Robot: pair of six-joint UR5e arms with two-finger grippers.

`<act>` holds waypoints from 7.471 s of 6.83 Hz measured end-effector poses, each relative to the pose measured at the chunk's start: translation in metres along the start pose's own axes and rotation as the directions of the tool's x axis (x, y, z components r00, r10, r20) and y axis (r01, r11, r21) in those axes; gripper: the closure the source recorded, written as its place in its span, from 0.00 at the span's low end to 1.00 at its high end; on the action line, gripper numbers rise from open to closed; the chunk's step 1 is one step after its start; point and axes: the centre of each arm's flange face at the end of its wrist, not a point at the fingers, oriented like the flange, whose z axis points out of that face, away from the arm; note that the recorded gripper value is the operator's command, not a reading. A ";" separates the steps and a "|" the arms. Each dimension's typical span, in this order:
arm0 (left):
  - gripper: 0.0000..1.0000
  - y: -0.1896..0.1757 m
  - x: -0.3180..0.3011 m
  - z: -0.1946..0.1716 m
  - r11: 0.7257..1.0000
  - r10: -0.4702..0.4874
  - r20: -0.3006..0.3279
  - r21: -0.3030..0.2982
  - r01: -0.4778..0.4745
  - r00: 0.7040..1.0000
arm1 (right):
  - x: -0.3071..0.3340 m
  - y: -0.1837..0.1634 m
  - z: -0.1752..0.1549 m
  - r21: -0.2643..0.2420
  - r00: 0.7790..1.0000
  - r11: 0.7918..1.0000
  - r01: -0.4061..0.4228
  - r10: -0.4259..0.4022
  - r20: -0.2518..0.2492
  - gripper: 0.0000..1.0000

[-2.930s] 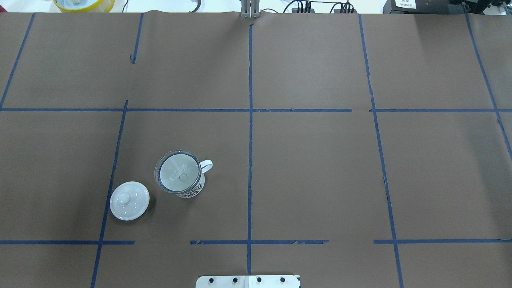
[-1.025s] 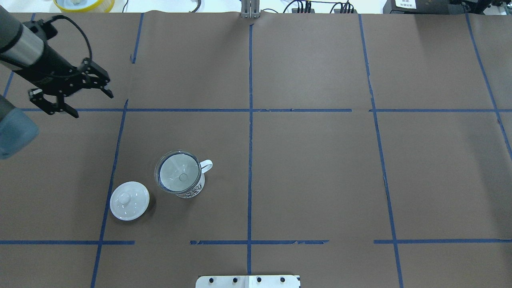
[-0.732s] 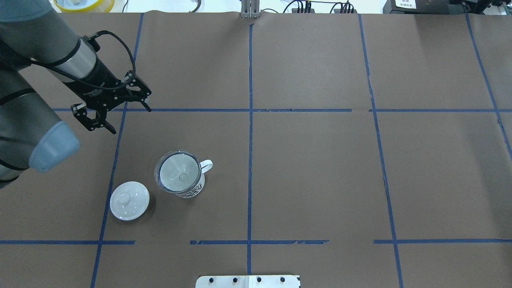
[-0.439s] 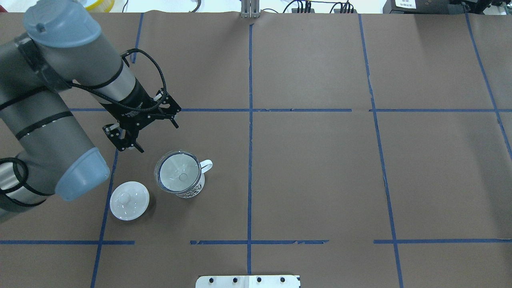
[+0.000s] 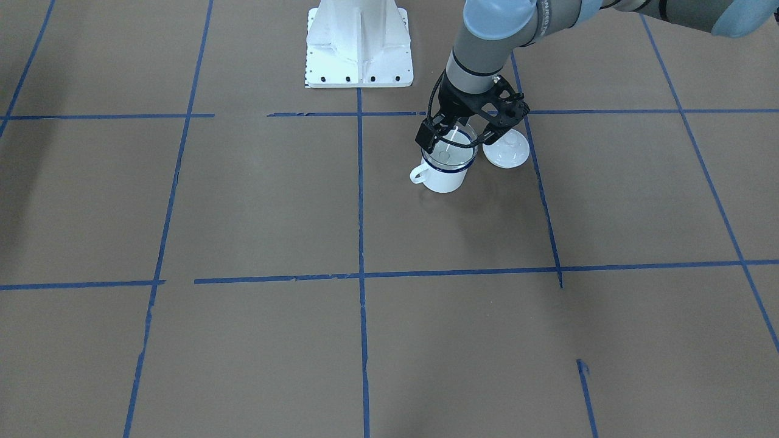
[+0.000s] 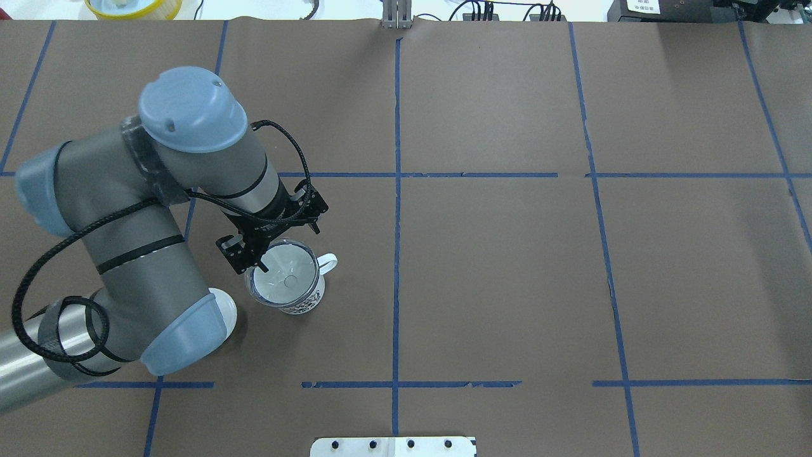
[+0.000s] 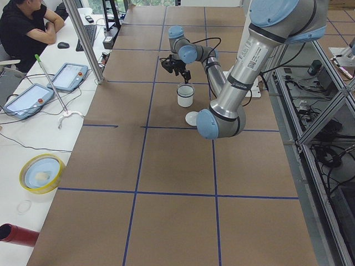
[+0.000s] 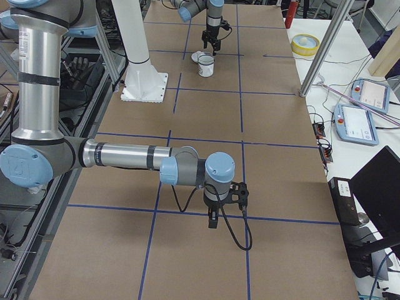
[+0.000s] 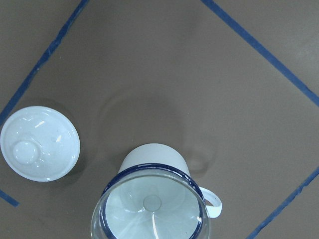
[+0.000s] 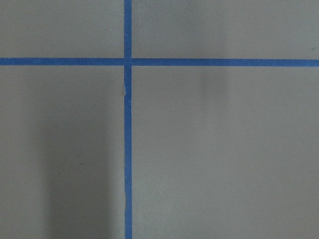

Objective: Remove funnel from cup
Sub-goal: 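Lower the left gripper and close it on the funnel's rim, then lift the funnel out of the mug with the left gripper, then lower the funnel onto the table farther from the robot, then open the left gripper and release the funnel, then move the left gripper down to the small white lid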

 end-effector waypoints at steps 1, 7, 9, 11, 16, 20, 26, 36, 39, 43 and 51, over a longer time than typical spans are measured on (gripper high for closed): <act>0.02 0.008 0.007 0.013 1.000 -0.001 0.016 0.013 0.001 1.000 | 0.000 0.000 0.000 0.000 1.000 1.000 0.000 0.000 0.000 0.00; 0.45 0.007 0.016 0.039 1.000 -0.004 0.037 0.019 0.003 0.999 | 0.000 0.000 0.000 0.000 1.000 1.000 0.000 0.000 0.000 0.00; 0.45 0.004 0.018 0.042 0.999 0.000 0.032 0.036 -0.002 0.999 | 0.000 0.000 0.000 0.000 1.000 1.000 0.000 0.000 0.000 0.00; 0.71 0.004 0.020 0.042 0.999 0.008 0.028 0.043 -0.010 1.000 | 0.000 0.000 0.000 -0.001 1.000 1.000 -0.001 0.001 0.000 0.00; 1.00 0.014 0.026 0.017 0.999 0.023 -0.006 0.048 -0.023 1.000 | 0.000 0.000 0.000 0.000 1.000 1.000 0.000 0.000 0.000 0.00; 1.00 -0.012 0.044 -0.072 0.982 -0.033 -0.144 0.177 0.058 0.989 | 0.000 0.000 0.000 0.000 1.000 1.000 0.000 0.000 0.000 0.00; 1.00 -0.213 0.062 -0.015 0.950 -0.021 -0.756 0.189 0.248 0.654 | 0.000 0.000 0.000 -0.001 1.000 1.000 -0.001 0.001 0.000 0.00; 1.00 -0.230 -0.011 0.093 0.961 -0.054 -0.805 0.118 0.249 0.590 | 0.000 0.000 0.000 -0.001 1.000 1.000 -0.001 0.001 0.000 0.00; 1.00 -0.233 -0.014 0.101 0.960 -0.057 -0.800 0.120 0.253 0.597 | 0.000 0.000 0.000 0.000 1.000 1.000 0.000 0.000 0.000 0.00; 0.00 -0.241 -0.015 0.100 0.956 -0.058 -0.798 0.128 0.263 0.600 | 0.000 0.000 0.000 -0.001 1.000 1.000 -0.001 0.001 0.000 0.00; 0.00 -0.169 -0.068 0.000 0.995 -0.054 -0.418 0.055 0.084 0.907 | 0.000 0.000 0.000 0.000 1.000 1.000 0.000 0.000 0.000 0.00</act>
